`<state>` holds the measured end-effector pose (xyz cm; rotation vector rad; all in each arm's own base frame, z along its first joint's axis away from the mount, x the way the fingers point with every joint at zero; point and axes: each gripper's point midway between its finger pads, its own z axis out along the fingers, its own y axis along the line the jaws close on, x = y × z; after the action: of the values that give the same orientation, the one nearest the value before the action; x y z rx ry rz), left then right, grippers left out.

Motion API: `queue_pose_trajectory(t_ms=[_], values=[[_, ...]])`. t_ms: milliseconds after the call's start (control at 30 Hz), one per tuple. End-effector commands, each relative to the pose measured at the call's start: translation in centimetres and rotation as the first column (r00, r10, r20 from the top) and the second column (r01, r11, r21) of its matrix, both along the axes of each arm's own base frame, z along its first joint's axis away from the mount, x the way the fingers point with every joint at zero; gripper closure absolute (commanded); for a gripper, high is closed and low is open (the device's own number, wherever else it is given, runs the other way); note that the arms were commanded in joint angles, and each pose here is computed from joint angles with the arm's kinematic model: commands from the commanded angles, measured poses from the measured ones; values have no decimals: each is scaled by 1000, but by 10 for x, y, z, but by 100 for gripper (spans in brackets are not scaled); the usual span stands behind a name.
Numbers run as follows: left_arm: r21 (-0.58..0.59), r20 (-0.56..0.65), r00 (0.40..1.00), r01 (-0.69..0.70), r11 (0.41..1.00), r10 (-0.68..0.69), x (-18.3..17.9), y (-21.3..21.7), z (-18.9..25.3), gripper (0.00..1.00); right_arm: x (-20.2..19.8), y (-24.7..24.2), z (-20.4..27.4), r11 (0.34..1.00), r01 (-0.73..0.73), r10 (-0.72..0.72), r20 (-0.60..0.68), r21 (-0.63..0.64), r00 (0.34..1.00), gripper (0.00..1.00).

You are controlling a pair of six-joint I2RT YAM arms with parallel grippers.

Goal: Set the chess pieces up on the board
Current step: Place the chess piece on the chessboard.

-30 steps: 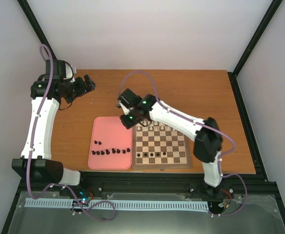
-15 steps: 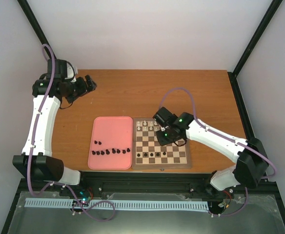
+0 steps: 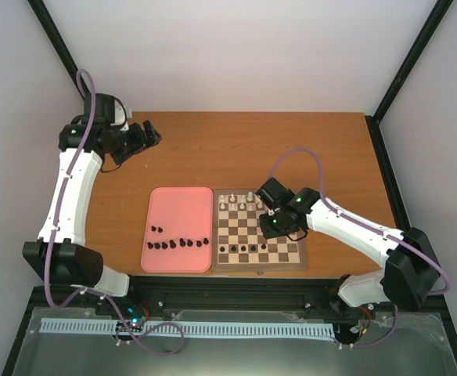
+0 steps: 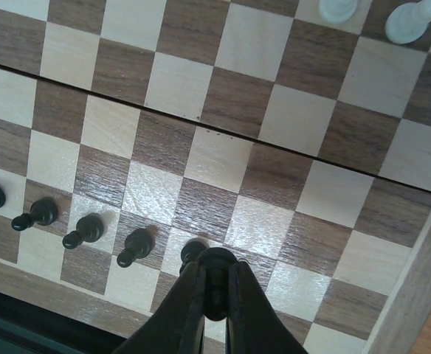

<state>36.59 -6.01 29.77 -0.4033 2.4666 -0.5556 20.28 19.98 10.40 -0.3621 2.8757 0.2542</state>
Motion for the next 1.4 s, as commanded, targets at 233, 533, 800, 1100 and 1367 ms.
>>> queue_pose_trajectory(t_ms=[233,533,800,1100,1367], values=[[17,48,999,7,1000,-8,-7,0,13,0,-13,-2,-19,1000,6,-5,-48,9,999,97],[12,39,999,11,1000,-12,-6,-2,10,0,-35,-15,-40,999,43,-43,-104,4,994,97],[15,35,999,12,1000,-12,-5,-2,9,0,-29,-9,-46,1000,8,-10,-110,-14,994,97],[19,30,999,11,1000,-12,-5,-1,7,0,-21,-11,-50,998,19,-25,-103,-65,994,96],[21,26,1000,15,1000,-15,-2,-1,5,0,-19,-9,-54,997,8,-17,-117,-81,993,96]])
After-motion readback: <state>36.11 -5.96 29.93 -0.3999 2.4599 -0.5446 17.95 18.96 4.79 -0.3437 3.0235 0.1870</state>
